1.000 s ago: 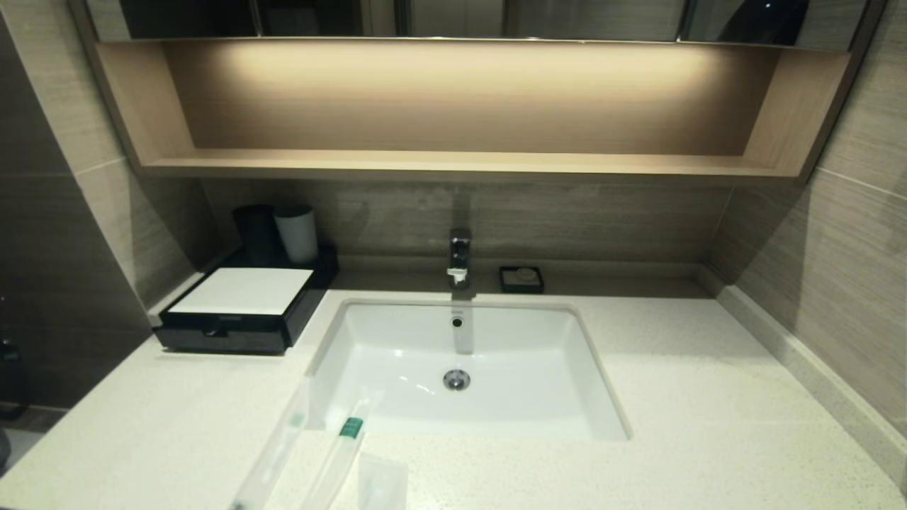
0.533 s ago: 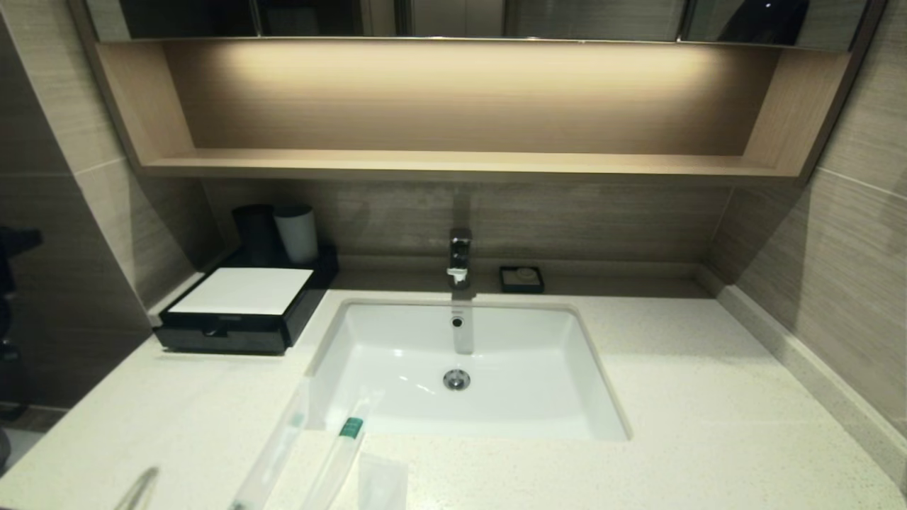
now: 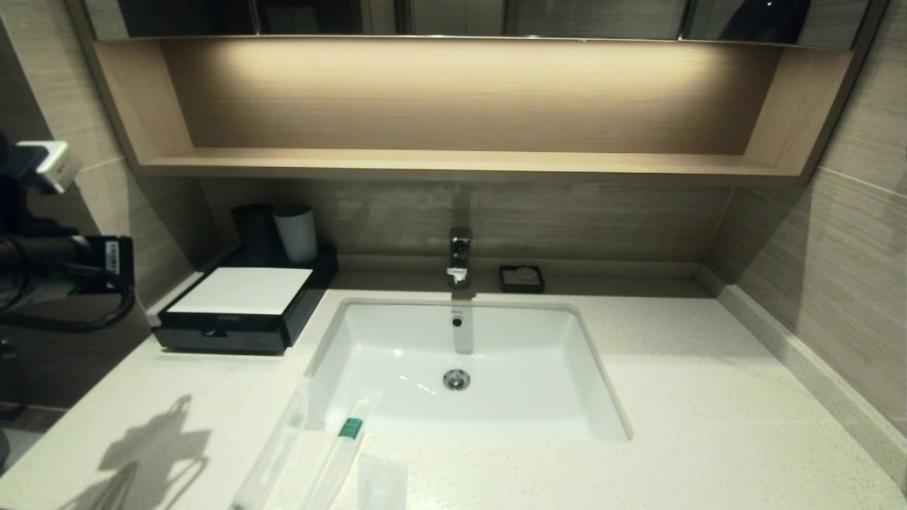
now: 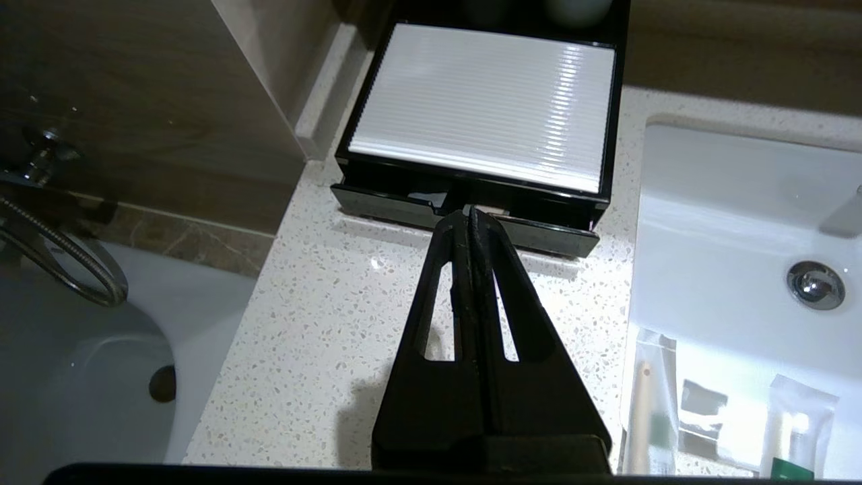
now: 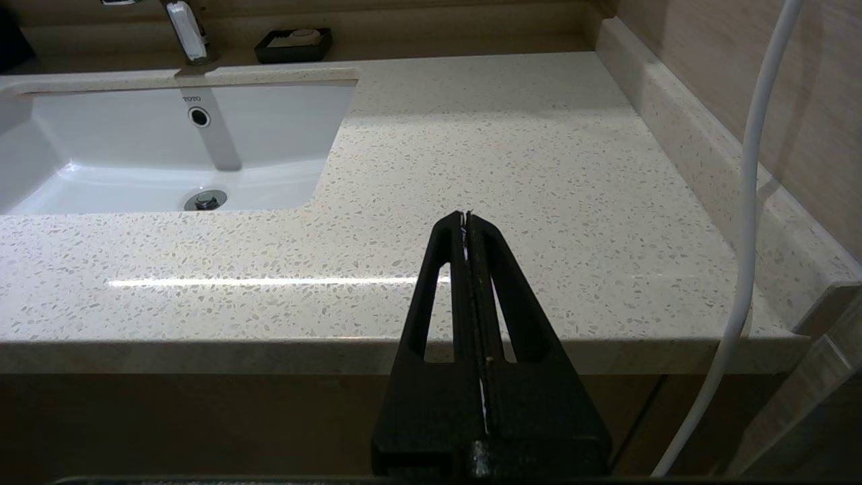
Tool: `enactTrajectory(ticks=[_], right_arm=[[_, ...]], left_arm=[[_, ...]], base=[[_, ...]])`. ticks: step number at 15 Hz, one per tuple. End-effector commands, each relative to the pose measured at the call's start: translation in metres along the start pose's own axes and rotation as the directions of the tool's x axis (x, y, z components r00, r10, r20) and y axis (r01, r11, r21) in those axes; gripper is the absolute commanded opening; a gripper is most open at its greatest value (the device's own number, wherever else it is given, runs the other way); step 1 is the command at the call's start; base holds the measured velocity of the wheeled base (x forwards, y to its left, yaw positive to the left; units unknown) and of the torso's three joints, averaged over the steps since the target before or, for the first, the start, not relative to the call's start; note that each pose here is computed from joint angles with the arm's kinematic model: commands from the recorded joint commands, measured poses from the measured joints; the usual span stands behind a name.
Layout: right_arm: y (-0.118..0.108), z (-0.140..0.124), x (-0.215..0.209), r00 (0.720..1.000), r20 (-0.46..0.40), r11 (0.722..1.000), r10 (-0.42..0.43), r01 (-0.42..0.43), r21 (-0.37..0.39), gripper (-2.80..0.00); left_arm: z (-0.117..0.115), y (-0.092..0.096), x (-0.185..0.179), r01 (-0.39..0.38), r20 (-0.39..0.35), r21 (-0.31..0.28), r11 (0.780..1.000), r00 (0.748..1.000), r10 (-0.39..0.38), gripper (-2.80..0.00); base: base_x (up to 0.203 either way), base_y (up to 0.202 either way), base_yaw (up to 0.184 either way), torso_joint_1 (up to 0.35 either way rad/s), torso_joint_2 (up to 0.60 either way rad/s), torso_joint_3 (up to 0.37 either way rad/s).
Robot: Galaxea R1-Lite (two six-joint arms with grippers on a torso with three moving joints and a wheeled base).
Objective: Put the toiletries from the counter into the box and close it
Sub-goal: Open the drawer
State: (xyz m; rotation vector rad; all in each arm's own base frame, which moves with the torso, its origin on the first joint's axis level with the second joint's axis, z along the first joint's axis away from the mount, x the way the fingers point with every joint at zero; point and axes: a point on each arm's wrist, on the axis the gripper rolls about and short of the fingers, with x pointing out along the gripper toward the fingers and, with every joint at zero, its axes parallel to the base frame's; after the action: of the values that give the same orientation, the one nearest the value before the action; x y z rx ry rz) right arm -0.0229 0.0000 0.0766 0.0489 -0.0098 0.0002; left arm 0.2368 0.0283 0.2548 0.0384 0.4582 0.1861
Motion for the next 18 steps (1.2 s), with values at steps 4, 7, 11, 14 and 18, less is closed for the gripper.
enactTrajectory(ticks=[4, 7, 11, 14, 18], right_arm=[[0.000, 0.000, 0.000, 1.000, -0.001, 1.000, 0.000, 0.000, 0.000, -2.80], [0.000, 0.000, 0.000, 1.000, -0.002, 1.000, 0.000, 0.000, 0.000, -2.80], [0.000, 0.000, 0.000, 1.000, -0.002, 1.000, 0.000, 0.000, 0.000, -2.80], [0.000, 0.000, 0.000, 1.000, -0.002, 1.000, 0.000, 0.000, 0.000, -2.80], [0.000, 0.000, 0.000, 1.000, -0.001, 1.000, 0.000, 0.000, 0.000, -2.80]], left_arm=[[-0.014, -0.003, 0.053, -0.006, -0.140, 0.007, 1.000, 0.990, 0.007, -2.80], [-0.020, -0.005, 0.068, -0.001, -0.163, 0.009, 1.000, 0.987, 0.003, -2.80], [-0.025, -0.007, 0.093, -0.003, -0.128, 0.010, 1.000, 0.992, 0.005, -2.80], [-0.032, -0.009, 0.106, 0.001, -0.154, 0.013, 1.000, 0.988, 0.001, -2.80], [-0.044, -0.011, 0.118, 0.010, -0.180, 0.013, 1.000, 0.984, -0.008, -2.80]], base=[[0.000, 0.000, 0.000, 0.000, 0.00, 0.000], [0.000, 0.000, 0.000, 0.000, 0.00, 0.000], [0.000, 0.000, 0.000, 0.000, 0.00, 0.000], [0.000, 0.000, 0.000, 0.000, 0.00, 0.000], [0.000, 0.000, 0.000, 0.000, 0.00, 0.000]])
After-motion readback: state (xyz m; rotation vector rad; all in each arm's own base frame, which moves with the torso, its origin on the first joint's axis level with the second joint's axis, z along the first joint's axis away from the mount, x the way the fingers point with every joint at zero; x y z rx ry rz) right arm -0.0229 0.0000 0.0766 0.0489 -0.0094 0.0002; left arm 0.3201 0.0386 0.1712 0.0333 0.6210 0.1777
